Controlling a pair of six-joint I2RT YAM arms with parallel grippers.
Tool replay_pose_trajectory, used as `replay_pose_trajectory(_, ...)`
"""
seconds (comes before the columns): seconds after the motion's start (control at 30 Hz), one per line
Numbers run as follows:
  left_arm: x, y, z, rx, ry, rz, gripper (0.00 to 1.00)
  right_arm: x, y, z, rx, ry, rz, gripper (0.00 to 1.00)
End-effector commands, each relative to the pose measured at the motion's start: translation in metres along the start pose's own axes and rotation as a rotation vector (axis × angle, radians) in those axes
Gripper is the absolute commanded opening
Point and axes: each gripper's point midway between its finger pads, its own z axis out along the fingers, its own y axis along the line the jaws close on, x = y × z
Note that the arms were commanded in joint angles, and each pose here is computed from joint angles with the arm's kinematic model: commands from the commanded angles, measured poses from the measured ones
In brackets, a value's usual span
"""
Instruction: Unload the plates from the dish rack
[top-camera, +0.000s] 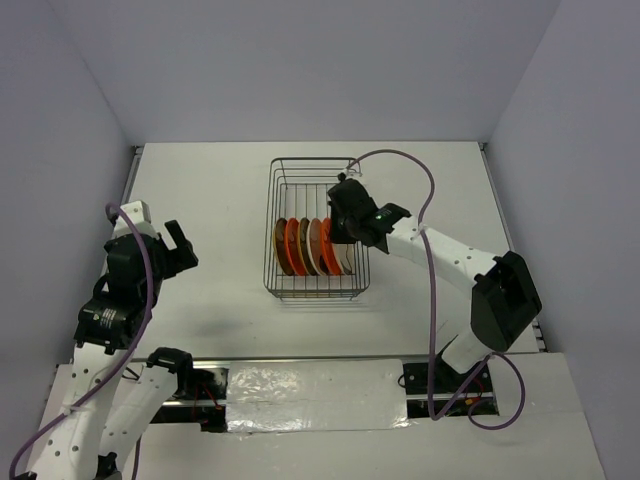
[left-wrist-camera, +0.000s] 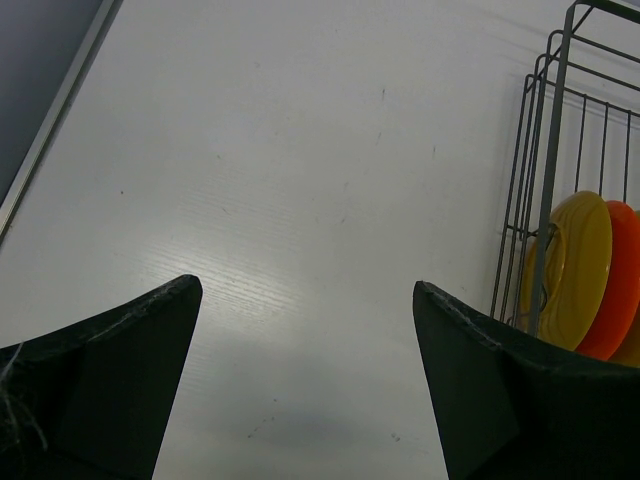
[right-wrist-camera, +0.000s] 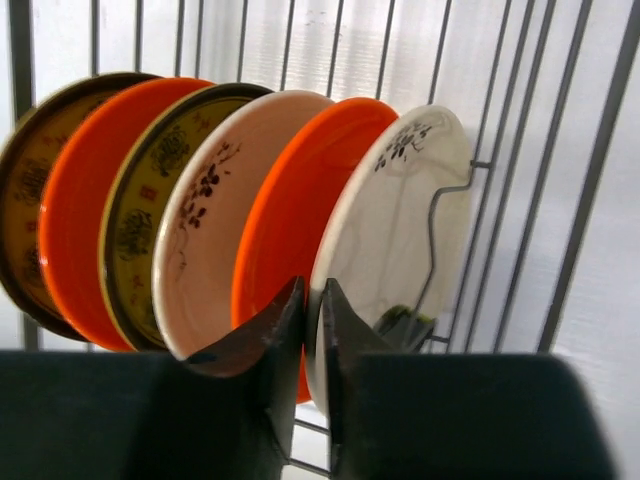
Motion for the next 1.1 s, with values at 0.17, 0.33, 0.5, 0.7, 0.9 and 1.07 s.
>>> replay_pose_trajectory(0.17, -0.008, -0.008, 0.001, 0.035, -0.032, 0.012, 1.0, -0.042, 0.033, -0.044, -0.113, -0.145, 0.048, 0.09)
replay_pose_trajectory(0.33, -0.009, -0.007, 0.001, 0.03, -0.034, 0.009, 0.99, -0.088, 0.046, -0.111, -0.205, -0.287, 0.076, 0.0)
replay_pose_trajectory(0.5, -0.009, -0.007, 0.0, 0.03, -0.037, 0.007, 0.99, -0.128, 0.027, -0.173, -0.156, -0.451, 0.071, 0.0)
replay_pose_trajectory(0.7, -0.009, -0.006, 0.0, 0.026, -0.039, 0.006, 1.0, -0.159, -0.068, -0.138, 0.198, -0.428, 0.036, 0.0)
replay_pose_trajectory(0.9, -0.007, -0.007, 0.003, 0.025, -0.026, 0.011, 1.0, -0.182, -0.155, -0.041, 0.434, -0.272, -0.002, 0.0)
replay_pose_trajectory(1.07, -0.005, -0.007, 0.005, 0.02, -0.016, 0.015, 0.99, -0.183, -0.195, 0.037, 0.501, -0.137, 0.002, 0.0)
